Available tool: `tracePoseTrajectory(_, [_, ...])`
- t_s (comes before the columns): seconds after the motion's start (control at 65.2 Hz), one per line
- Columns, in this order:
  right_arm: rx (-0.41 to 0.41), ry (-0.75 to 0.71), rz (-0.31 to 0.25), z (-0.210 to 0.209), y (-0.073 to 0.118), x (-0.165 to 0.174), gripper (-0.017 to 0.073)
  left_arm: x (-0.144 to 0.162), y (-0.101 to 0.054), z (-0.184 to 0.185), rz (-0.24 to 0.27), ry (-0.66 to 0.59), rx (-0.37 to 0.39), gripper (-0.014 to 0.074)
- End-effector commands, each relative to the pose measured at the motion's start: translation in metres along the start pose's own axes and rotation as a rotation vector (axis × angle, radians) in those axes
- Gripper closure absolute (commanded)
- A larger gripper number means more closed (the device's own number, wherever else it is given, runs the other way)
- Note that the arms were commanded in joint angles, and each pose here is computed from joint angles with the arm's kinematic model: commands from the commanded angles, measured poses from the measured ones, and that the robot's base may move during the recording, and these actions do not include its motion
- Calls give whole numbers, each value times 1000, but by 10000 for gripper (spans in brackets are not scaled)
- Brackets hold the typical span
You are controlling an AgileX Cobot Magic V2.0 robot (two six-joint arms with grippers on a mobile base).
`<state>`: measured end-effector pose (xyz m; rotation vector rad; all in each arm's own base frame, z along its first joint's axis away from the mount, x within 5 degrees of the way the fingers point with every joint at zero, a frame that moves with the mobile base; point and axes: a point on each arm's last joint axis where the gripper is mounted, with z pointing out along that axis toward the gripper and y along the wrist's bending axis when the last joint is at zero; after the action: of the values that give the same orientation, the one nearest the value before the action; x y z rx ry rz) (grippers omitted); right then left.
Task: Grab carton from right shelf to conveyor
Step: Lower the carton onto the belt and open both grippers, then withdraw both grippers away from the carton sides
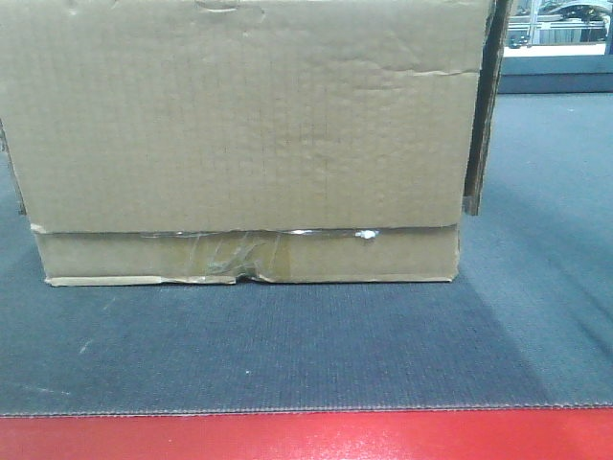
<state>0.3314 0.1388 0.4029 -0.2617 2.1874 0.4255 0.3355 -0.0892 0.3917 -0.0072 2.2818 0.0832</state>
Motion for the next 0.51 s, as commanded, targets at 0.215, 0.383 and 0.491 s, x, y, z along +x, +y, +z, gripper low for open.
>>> tracePoseTrajectory(0.215, [117,-70,8,-72,-31,-13,480,5,32,-66,87,19,-93,617])
tracePoseTrajectory(0.383, [179,-12,-1,-86,-50,0,634,25,49,-78,81,4,-99,579])
tracePoseTrajectory(0.491, [208,9,-5,-87,-56,23,637,50,63,-80,5,-44,-38,572])
